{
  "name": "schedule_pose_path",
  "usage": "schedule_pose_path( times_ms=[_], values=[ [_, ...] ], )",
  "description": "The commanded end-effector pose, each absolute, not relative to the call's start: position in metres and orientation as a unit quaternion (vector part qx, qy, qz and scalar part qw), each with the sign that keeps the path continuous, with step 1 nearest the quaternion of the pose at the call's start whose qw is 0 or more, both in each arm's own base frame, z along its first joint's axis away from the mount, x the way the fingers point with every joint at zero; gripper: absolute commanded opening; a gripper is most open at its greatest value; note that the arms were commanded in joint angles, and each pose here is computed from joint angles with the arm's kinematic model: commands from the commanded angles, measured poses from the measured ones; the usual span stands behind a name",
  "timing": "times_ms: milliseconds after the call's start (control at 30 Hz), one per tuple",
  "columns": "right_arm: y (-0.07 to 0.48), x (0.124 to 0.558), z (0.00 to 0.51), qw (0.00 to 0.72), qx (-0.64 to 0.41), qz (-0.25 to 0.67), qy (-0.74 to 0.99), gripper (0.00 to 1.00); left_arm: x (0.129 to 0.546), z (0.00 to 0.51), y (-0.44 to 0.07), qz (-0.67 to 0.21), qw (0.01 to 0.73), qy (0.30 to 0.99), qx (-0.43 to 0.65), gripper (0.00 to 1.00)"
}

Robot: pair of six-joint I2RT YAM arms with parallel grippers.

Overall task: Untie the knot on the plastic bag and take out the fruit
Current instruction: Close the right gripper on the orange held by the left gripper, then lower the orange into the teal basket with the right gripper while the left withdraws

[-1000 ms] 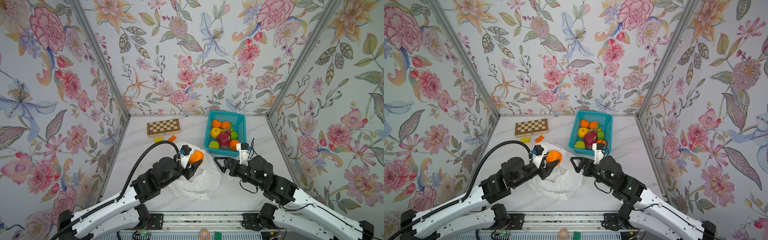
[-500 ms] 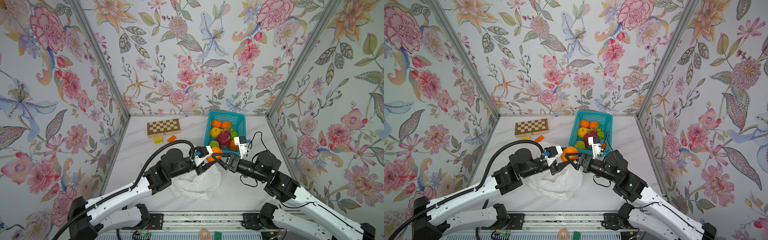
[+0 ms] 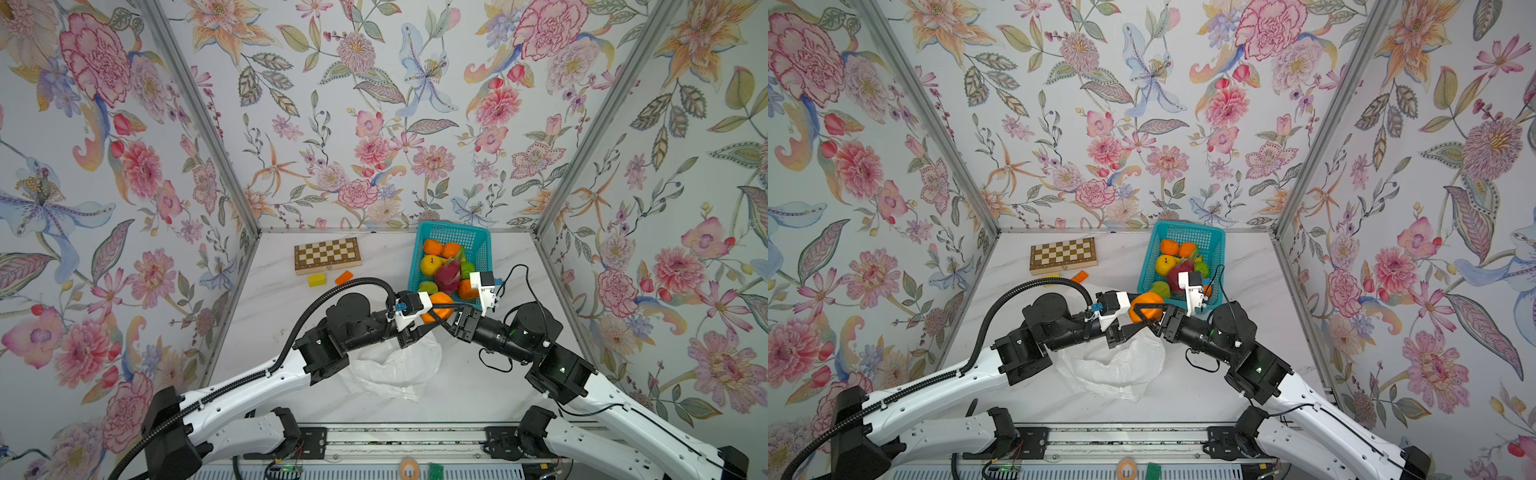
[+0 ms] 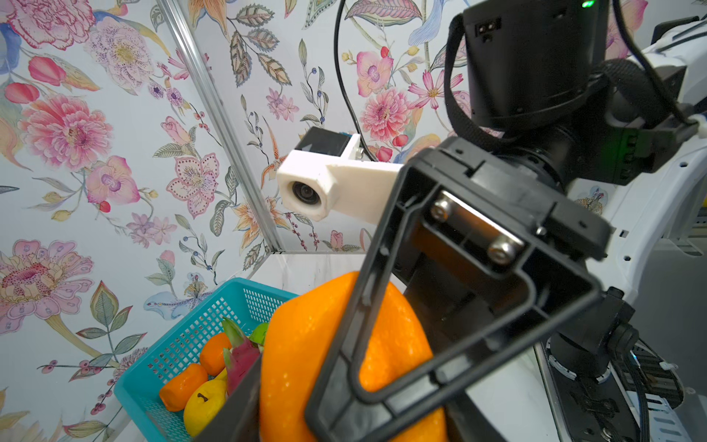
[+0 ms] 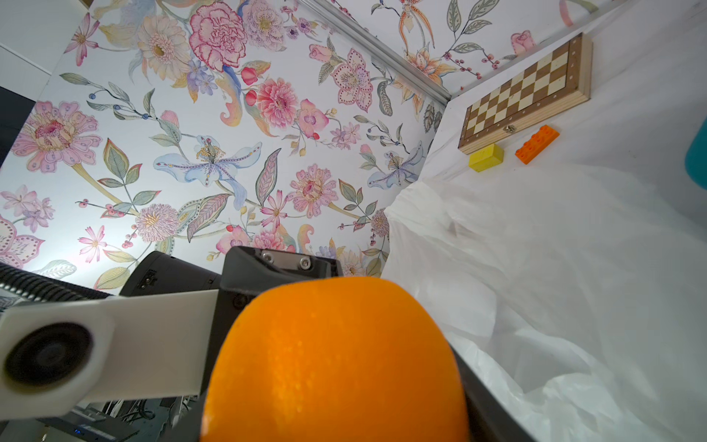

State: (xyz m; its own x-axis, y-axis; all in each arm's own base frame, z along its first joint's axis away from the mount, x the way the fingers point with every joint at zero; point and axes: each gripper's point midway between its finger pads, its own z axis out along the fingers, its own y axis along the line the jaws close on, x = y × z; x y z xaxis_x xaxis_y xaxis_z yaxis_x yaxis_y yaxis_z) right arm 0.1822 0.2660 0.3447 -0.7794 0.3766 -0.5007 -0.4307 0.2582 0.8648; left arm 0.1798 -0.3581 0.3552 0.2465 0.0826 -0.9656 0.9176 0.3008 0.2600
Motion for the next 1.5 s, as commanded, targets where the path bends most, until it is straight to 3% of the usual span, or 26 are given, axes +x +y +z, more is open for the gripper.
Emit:
schedule_pose_path(
  times_ms=[0,100,233,533,867,1000,1467],
  values=[
    [0.263,0.197,0.354,0.366,-0.019,0.604,0.708,0.59,0.170,0.368,-0.357,-0.355,0.624,0.499,0.484,0.56],
    [0.264,0.203,0.357,0.367,-0.022,0.600,0.710,0.56,0.176,0.366,-0.354,-0.338,0.626,0.514,0.480,0.67],
    [0.259,0.223,0.358,0.383,-0.019,0.572,0.725,0.56,0.188,0.368,-0.344,-0.313,0.630,0.544,0.457,0.98],
    [0.220,0.310,0.350,0.420,0.014,0.461,0.782,0.54,0.195,0.376,-0.316,-0.309,0.612,0.616,0.389,0.99],
    [0.151,0.420,0.293,0.401,0.091,0.316,0.855,0.51,0.206,0.363,-0.301,-0.306,0.547,0.712,0.317,0.99],
    [0.124,0.459,0.260,0.389,0.105,0.249,0.881,0.46,0.208,0.355,-0.299,-0.297,0.536,0.726,0.312,0.99],
    [0.072,0.569,0.162,0.346,0.131,0.048,0.928,0.44,0.207,0.352,-0.301,-0.293,0.539,0.719,0.327,0.99]
  ],
)
